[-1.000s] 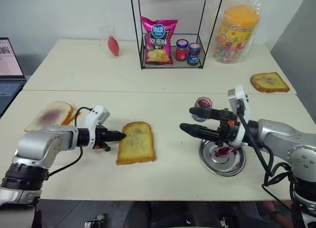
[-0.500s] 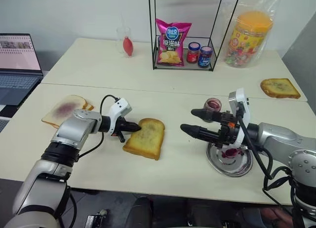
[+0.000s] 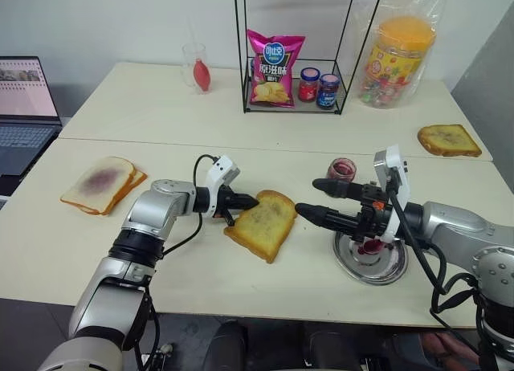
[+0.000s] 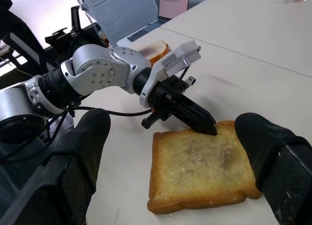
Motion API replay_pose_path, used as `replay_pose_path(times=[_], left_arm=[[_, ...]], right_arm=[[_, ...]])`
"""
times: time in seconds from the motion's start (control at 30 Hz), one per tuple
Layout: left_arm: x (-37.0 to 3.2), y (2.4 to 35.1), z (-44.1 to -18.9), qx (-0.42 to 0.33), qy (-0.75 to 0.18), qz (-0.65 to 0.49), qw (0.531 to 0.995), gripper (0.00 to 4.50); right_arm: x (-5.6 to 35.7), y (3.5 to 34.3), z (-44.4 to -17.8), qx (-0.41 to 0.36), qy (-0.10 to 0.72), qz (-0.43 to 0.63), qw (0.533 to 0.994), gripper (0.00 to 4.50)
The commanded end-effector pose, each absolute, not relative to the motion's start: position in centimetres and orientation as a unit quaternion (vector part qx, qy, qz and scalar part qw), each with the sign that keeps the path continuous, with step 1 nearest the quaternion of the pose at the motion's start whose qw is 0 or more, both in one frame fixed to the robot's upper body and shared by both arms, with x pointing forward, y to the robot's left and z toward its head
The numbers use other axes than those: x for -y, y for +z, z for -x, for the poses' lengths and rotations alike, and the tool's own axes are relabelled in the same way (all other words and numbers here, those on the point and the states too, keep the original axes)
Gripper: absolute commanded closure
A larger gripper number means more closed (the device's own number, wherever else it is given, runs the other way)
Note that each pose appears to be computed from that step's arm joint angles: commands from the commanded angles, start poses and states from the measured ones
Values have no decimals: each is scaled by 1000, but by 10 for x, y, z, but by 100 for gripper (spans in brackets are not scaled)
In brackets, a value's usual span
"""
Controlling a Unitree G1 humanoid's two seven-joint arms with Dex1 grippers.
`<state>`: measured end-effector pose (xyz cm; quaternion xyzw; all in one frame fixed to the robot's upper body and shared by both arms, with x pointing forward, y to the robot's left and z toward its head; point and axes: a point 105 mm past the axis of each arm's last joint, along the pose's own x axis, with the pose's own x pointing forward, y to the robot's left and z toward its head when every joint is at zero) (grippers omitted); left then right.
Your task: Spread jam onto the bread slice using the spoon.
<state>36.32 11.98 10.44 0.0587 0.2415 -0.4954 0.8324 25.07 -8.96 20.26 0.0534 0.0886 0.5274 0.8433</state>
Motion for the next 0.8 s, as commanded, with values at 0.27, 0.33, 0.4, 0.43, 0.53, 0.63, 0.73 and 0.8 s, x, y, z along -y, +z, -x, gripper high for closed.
replay_pose_path(times=[0.27, 0.33, 0.4, 0.43, 0.53, 0.63, 0.73, 0.8], left_arm=[[-139, 111, -366, -232, -473, -89, 845, 331], [-143, 114, -366, -232, -470, -88, 847, 289], [-150, 117, -363, -235, -469, -88, 847, 260], [-152, 118, -362, -236, -469, -88, 846, 243], [-185, 121, -352, -252, -453, -104, 849, 189], [-197, 138, -344, -234, -467, -138, 842, 118], [-184, 158, -330, -195, -529, -189, 804, 68], [-167, 179, -323, -152, -571, -184, 786, 22]], right_arm=[[92, 208, -244, -73, 537, -35, 840, 0], [93, 207, -244, -74, 534, -35, 841, 0], [95, 207, -243, -75, 530, -36, 844, 0], [96, 206, -243, -75, 528, -37, 845, 0], [110, 200, -239, -87, 499, -44, 861, 0], [139, 192, -235, -102, 440, -53, 891, 0], [166, 181, -225, -125, 384, -75, 911, 0], [189, 173, -216, -138, 336, -125, 923, 0]])
